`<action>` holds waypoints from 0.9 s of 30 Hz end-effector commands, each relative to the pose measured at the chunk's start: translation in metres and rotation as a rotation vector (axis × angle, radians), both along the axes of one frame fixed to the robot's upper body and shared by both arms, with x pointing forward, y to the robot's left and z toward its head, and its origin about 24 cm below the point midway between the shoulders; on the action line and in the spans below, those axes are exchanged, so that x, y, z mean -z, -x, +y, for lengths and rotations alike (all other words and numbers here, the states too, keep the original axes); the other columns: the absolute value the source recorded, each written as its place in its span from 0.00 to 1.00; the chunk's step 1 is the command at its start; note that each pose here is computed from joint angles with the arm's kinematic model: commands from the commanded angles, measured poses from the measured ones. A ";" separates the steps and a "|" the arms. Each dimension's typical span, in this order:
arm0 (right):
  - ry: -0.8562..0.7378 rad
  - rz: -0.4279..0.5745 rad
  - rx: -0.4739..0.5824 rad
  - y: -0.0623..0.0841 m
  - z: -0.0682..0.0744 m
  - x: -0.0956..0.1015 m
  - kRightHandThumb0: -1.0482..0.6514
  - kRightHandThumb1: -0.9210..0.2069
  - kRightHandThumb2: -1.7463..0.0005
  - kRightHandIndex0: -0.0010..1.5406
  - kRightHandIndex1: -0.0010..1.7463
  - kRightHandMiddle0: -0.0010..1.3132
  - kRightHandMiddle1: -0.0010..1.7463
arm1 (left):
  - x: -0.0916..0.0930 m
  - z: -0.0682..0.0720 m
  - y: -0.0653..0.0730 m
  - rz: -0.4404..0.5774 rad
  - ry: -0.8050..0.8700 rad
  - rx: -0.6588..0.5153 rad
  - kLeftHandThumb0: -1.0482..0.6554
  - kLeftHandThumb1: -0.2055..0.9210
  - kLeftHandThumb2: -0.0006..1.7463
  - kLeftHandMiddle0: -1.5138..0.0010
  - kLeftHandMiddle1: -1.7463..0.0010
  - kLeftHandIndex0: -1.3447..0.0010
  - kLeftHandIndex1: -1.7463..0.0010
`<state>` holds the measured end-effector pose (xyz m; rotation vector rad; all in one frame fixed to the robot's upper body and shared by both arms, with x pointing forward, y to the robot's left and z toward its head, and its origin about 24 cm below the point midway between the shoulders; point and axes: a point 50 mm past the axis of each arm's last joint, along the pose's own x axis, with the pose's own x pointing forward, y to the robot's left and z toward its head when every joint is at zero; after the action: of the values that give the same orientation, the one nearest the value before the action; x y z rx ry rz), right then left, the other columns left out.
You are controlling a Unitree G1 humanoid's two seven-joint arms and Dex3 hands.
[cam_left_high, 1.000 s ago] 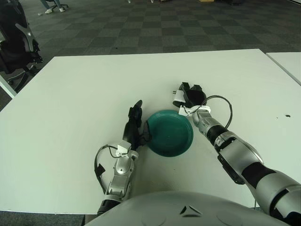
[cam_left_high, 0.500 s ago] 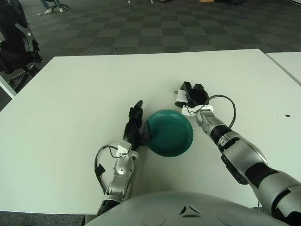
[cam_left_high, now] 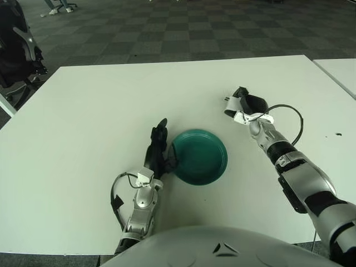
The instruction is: Put the charger into the plate.
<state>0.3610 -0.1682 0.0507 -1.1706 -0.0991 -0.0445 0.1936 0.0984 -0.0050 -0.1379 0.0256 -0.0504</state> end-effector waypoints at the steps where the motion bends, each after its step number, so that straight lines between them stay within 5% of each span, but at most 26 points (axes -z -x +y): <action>1: -0.130 -0.173 -0.055 0.007 0.028 -0.047 0.35 0.06 0.65 0.68 1.00 0.60 1.00 | 0.016 -0.004 0.009 0.099 0.043 0.003 0.11 1.00 0.59 0.89 1.00 1.00 0.72; 7: -0.147 -0.231 -0.082 0.025 0.047 -0.055 0.35 0.08 0.64 0.66 1.00 0.60 1.00 | 0.017 -0.002 0.009 0.092 0.046 0.008 0.11 1.00 0.59 0.89 1.00 1.00 0.71; 9: -0.149 -0.235 -0.087 0.030 0.050 -0.057 0.36 0.27 0.47 0.65 1.00 0.47 1.00 | 0.017 -0.002 0.009 0.091 0.046 0.008 0.11 1.00 0.59 0.89 1.00 1.00 0.71; 12: -0.161 -0.240 -0.145 0.038 0.058 -0.055 0.36 0.36 0.39 0.63 1.00 0.41 1.00 | 0.017 -0.001 0.009 0.091 0.047 0.005 0.11 1.00 0.59 0.89 1.00 1.00 0.71; 27: -0.113 -0.060 -0.365 0.083 0.084 -0.034 0.36 0.40 0.36 0.66 1.00 0.38 1.00 | 0.020 0.002 0.010 0.142 0.089 -0.101 0.12 1.00 0.58 0.86 0.99 1.00 0.70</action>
<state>0.2825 -0.0822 0.0829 -0.9788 -0.3446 0.2084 0.1928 0.1041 -0.0088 -0.1787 0.0449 -0.0110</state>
